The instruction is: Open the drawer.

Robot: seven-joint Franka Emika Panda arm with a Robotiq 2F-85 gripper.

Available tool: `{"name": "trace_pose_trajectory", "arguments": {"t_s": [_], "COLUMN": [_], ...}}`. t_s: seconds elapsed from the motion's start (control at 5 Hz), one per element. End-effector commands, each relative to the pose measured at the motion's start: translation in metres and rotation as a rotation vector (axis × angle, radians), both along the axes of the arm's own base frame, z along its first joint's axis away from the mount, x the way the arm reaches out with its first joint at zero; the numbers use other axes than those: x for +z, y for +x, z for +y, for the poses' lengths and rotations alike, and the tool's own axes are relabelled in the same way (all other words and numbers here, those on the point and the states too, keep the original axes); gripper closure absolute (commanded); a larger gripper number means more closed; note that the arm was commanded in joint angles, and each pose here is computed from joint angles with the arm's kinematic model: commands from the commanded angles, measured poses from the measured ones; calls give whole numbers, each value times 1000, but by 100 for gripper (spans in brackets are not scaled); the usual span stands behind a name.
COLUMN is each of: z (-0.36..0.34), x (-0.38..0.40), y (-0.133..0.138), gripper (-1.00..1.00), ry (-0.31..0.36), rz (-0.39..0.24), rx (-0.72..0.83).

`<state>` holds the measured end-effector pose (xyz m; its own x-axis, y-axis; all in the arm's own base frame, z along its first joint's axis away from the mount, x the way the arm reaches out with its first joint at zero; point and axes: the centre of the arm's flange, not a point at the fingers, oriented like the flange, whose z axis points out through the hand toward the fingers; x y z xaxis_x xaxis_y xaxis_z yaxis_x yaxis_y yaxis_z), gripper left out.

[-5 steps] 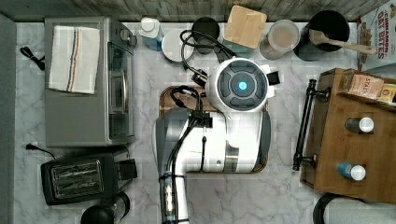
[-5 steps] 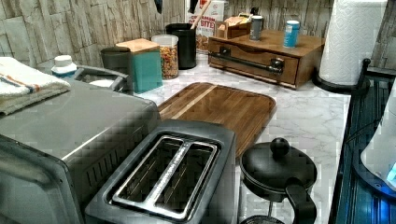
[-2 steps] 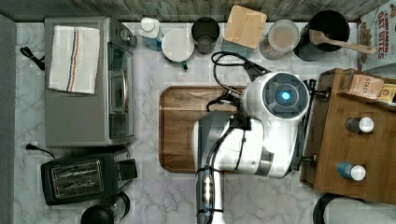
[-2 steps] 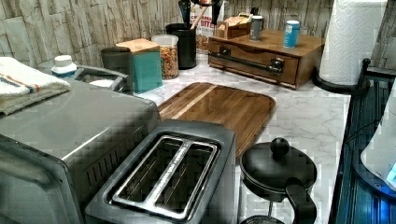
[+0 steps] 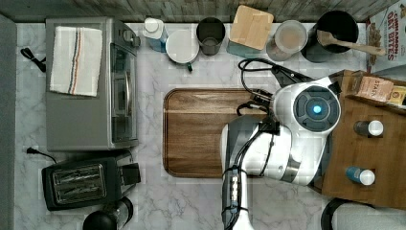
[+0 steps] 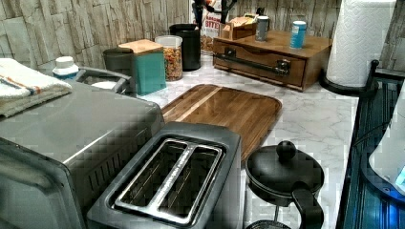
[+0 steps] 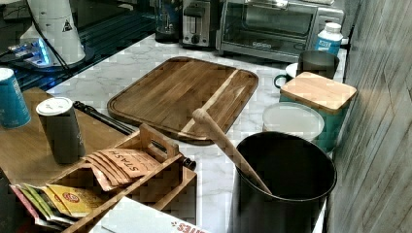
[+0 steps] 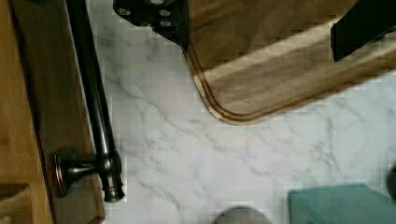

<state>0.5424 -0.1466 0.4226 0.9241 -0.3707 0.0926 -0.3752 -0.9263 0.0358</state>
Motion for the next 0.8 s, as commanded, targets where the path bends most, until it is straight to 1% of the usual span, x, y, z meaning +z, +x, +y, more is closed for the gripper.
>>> {"name": "trace_pose_trajectory", "arguments": {"t_s": [0.2,0.4,0.6,0.8], "z": [-80,-96,-110,-116], "x": [3,8,1,-14], "y": [-6,-17,-18,-21], "gripper": [-100,-100,-100,-100], "ry": [-103,-116,-124,-141], "rz": [-38,-56,-54,-36], "rx": [106,93,101,83]}}
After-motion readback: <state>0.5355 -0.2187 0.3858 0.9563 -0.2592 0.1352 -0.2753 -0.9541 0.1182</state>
